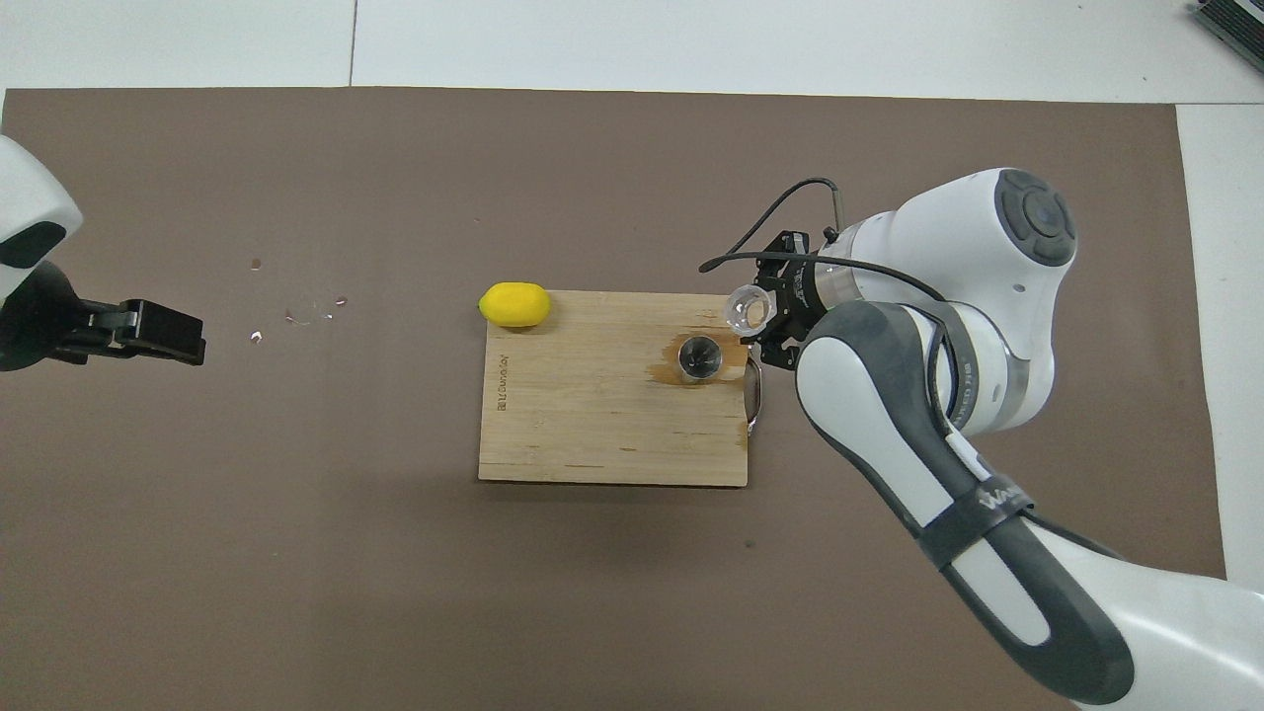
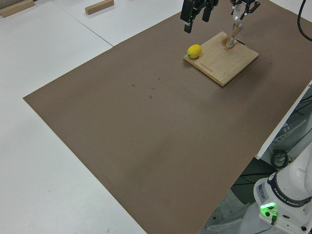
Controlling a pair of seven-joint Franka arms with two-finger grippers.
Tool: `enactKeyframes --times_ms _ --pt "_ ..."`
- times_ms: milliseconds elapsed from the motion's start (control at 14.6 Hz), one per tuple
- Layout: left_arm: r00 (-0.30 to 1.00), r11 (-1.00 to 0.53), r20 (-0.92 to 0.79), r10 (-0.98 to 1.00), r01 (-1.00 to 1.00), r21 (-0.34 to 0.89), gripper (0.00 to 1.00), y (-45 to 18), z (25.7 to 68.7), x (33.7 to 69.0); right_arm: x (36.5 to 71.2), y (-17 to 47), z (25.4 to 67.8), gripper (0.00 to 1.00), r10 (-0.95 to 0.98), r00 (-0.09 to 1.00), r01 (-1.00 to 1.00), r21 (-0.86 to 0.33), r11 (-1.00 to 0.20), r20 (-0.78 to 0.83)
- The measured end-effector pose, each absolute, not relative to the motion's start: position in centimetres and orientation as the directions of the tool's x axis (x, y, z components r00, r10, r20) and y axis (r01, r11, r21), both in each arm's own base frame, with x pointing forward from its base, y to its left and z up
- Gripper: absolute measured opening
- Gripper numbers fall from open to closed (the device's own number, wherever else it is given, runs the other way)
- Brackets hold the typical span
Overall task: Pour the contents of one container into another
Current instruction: 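Lift the clear cup and carry it above the glass on the board, then tilt the clear cup with the right gripper over the glass cup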
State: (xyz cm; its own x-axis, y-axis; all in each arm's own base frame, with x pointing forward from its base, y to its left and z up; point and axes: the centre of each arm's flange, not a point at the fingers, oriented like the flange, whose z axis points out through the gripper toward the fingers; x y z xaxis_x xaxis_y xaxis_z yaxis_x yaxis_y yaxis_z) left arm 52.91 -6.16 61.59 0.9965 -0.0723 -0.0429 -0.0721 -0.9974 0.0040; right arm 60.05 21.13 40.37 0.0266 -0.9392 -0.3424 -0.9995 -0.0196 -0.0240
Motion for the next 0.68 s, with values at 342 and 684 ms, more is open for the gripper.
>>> enactKeyframes --times_ms 342,684 --pt "0.996 -0.997 -0.043 -0.072 -0.072 0.004 1.00 -6.2 61.6 52.9 59.7 22.3 40.4 0.51 -0.953 0.066 -0.998 -0.038 -0.058 -0.294" --pt "0.996 -0.997 -0.043 -0.072 -0.072 0.004 1.00 -6.2 61.6 52.9 59.2 23.4 40.4 0.51 -0.961 0.103 -0.994 -0.047 -0.094 -0.258"
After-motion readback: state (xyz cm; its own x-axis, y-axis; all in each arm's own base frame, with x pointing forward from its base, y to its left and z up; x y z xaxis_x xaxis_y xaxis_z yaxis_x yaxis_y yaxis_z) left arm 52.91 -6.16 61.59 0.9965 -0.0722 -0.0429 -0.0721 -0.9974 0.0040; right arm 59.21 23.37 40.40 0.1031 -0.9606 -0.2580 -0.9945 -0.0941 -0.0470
